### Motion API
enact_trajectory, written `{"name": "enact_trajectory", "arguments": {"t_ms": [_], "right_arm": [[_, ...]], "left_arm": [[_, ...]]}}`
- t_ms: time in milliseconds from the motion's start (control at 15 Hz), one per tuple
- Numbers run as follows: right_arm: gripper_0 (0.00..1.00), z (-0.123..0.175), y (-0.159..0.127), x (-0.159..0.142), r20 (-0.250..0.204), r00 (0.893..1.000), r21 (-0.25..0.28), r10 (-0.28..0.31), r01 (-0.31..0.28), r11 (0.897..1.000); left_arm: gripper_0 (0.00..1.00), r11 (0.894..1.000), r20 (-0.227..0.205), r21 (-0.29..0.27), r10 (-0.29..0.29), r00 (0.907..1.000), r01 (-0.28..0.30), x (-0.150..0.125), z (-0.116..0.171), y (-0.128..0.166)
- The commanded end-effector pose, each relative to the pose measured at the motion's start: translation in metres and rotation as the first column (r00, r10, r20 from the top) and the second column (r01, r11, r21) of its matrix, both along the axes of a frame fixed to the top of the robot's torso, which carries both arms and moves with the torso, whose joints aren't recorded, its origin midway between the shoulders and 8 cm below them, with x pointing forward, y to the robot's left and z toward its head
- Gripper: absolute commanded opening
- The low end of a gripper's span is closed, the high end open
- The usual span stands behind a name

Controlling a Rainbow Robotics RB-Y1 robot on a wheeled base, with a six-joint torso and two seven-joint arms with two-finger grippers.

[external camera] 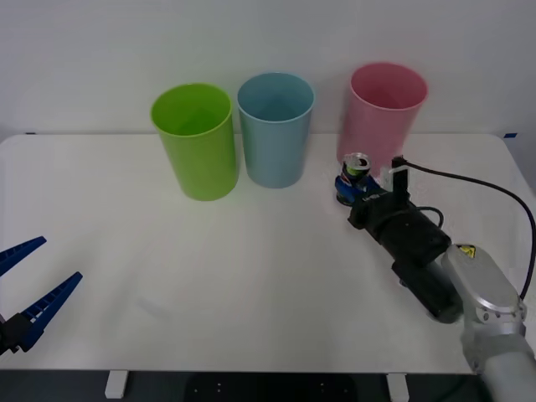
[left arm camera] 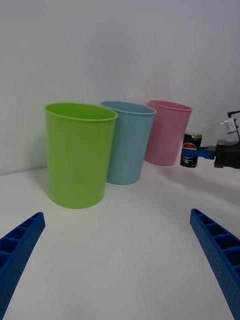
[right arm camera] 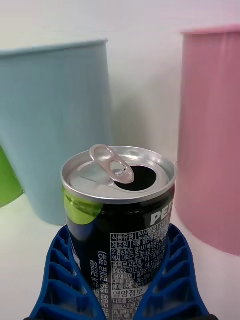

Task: Grasp the object on the table and drop it into the matching bin: aluminum can to the light blue bin, PET bottle to the pink bin.

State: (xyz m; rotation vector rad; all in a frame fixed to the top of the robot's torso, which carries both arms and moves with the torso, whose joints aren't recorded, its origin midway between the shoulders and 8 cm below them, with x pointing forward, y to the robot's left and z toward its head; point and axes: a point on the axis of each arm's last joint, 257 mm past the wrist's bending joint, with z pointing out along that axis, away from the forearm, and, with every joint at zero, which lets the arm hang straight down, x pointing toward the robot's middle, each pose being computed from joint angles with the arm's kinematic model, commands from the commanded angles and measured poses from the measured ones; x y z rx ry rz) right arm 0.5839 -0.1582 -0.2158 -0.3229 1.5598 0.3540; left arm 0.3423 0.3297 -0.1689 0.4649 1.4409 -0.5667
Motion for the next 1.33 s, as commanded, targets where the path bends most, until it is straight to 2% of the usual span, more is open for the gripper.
{"name": "enact_trajectory", "arguments": {"t_ms": [67, 333, 600, 733, 933, 1200, 1333], "right_arm": [[0.00, 0.024, 0.001, -0.018, 0.022, 0.999, 0.051, 0.037, -0.038, 0.998], [0.00, 0.063, 0.007, -0.030, 0.057, 0.995, 0.121, 0.086, -0.092, 0.988], [0.00, 0.113, 0.014, -0.040, 0.104, 0.986, 0.197, 0.132, -0.151, 0.969], [0.00, 0.132, 0.018, -0.045, 0.123, 0.980, 0.210, 0.157, -0.181, 0.961], [0.00, 0.162, 0.027, -0.045, 0.156, 0.965, 0.207, 0.210, -0.240, 0.949], [0.00, 0.188, 0.038, -0.041, 0.200, 0.950, 0.176, 0.238, -0.274, 0.946], [0.00, 0.198, 0.050, -0.035, 0.211, 0.937, 0.140, 0.279, -0.312, 0.940]], "left_arm": [[1.00, 1.000, 0.000, 0.000, 0.000, 1.0000, 0.000, 0.000, 0.000, 0.000], [1.00, 1.000, 0.000, 0.000, 0.000, 1.0000, 0.000, 0.000, 0.000, 0.000], [1.00, 1.000, 0.000, 0.000, 0.000, 1.0000, 0.000, 0.000, 0.000, 0.000], [1.00, 1.000, 0.000, 0.000, 0.000, 1.0000, 0.000, 0.000, 0.000, 0.000], [1.00, 1.000, 0.000, 0.000, 0.000, 1.0000, 0.000, 0.000, 0.000, 0.000], [1.00, 1.000, 0.000, 0.000, 0.000, 1.0000, 0.000, 0.000, 0.000, 0.000], [1.00, 1.000, 0.000, 0.000, 0.000, 1.0000, 0.000, 0.000, 0.000, 0.000]]}}
